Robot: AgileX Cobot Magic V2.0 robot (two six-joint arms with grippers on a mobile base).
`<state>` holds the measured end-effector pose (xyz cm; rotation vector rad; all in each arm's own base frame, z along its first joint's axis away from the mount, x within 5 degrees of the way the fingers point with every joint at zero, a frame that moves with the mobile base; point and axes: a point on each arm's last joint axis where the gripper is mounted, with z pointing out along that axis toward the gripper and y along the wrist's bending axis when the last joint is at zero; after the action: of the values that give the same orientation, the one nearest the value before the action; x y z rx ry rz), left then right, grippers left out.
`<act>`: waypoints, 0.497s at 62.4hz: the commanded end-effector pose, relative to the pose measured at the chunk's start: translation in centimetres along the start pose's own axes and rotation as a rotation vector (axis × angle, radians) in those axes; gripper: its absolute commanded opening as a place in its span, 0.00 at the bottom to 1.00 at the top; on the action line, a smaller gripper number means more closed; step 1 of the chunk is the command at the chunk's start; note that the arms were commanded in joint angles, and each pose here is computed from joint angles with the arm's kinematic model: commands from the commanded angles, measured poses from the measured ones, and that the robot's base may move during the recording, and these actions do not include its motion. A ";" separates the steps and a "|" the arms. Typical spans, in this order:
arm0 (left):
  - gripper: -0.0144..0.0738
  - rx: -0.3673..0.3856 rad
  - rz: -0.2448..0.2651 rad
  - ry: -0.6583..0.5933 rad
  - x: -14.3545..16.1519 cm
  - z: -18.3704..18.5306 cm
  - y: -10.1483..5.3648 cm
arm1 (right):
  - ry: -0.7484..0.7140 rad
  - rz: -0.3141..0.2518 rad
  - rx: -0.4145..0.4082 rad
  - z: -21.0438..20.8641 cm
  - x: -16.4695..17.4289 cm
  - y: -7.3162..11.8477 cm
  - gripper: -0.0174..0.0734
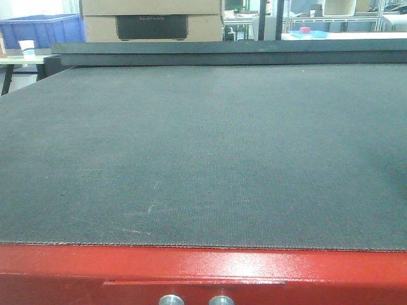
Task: Grab block from conveyor and place in blue bin
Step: 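Lift both held blocks up off the conveyor belt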
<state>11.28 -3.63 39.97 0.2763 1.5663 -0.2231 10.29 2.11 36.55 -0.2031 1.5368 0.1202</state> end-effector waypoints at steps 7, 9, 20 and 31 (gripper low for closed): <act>0.04 0.000 -0.014 -0.059 0.8 -0.7 -0.1 | -0.048 -0.002 0.004 -1.7 0.6 0.1 0.01; 0.04 0.002 -0.023 -0.051 1.2 -0.8 -0.1 | -0.051 -0.002 0.004 -1.9 0.7 0.1 0.01; 0.04 -0.002 -0.030 -0.074 1.3 -0.7 -0.1 | -0.096 -0.004 0.007 -2.9 0.4 0.1 0.01; 0.04 -0.005 -0.030 -0.099 1.1 -0.7 0.0 | -0.100 -0.004 0.008 -3.0 0.3 0.1 0.01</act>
<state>10.74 -3.40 38.55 0.2468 1.5082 -0.2360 7.47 1.67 35.91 -0.1970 1.4648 0.1260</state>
